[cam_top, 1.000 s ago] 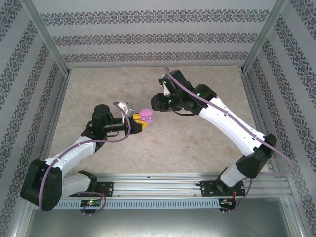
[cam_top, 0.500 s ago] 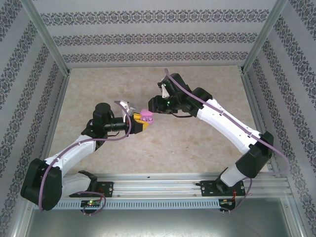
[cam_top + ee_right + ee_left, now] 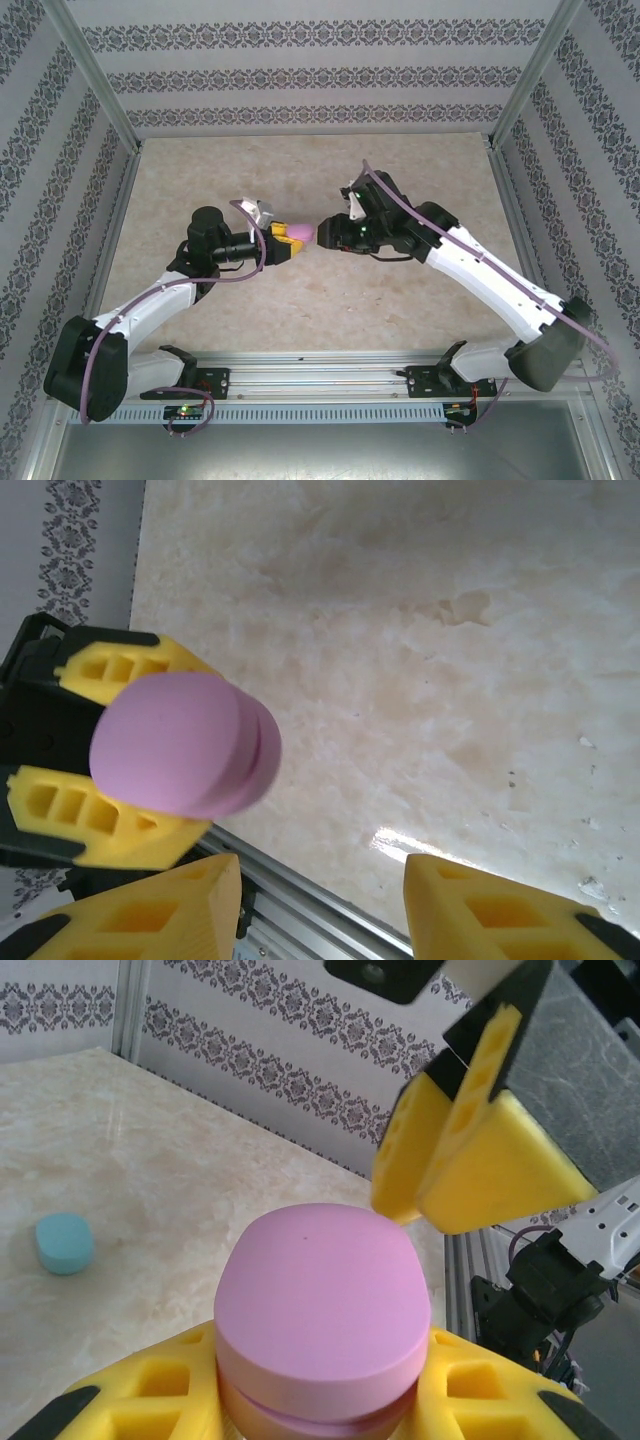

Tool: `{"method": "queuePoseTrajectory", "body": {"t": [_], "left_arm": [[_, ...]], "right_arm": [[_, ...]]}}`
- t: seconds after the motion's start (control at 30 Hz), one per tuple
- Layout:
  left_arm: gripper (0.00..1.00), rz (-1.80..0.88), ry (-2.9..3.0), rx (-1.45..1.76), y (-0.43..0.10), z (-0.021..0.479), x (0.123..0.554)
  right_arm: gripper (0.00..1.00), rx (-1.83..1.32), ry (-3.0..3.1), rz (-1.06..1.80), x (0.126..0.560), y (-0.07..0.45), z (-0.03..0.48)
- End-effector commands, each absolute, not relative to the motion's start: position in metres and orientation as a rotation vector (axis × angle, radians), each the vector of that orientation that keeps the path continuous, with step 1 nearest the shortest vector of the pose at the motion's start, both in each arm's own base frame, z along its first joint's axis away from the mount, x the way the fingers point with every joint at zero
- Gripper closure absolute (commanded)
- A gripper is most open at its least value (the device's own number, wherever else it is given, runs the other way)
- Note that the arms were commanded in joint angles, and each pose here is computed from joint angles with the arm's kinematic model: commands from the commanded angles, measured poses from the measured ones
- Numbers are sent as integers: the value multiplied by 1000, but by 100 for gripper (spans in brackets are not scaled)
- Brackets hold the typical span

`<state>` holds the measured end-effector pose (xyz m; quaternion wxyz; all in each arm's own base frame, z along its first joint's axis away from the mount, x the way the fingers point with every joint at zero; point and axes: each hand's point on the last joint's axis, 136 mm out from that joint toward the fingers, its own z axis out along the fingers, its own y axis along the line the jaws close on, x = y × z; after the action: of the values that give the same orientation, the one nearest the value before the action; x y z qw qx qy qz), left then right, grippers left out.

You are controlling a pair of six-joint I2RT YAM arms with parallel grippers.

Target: Insert the wireless bluetooth earbuds into the charging case

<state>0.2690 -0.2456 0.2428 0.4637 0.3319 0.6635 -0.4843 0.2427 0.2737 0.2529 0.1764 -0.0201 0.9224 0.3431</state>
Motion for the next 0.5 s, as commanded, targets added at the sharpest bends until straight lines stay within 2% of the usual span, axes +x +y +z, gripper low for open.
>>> {"method": "queuePoseTrajectory", "body": {"t": [0.0,0.47], "left_arm": [[78,-1194,1536,829,-250,267,271],[78,-1209,1526,826,-251,270,270]], "right_arm": [[52,53,2546,1114,249,275,263],[47,214,2422,1493,267,311,269]]}}
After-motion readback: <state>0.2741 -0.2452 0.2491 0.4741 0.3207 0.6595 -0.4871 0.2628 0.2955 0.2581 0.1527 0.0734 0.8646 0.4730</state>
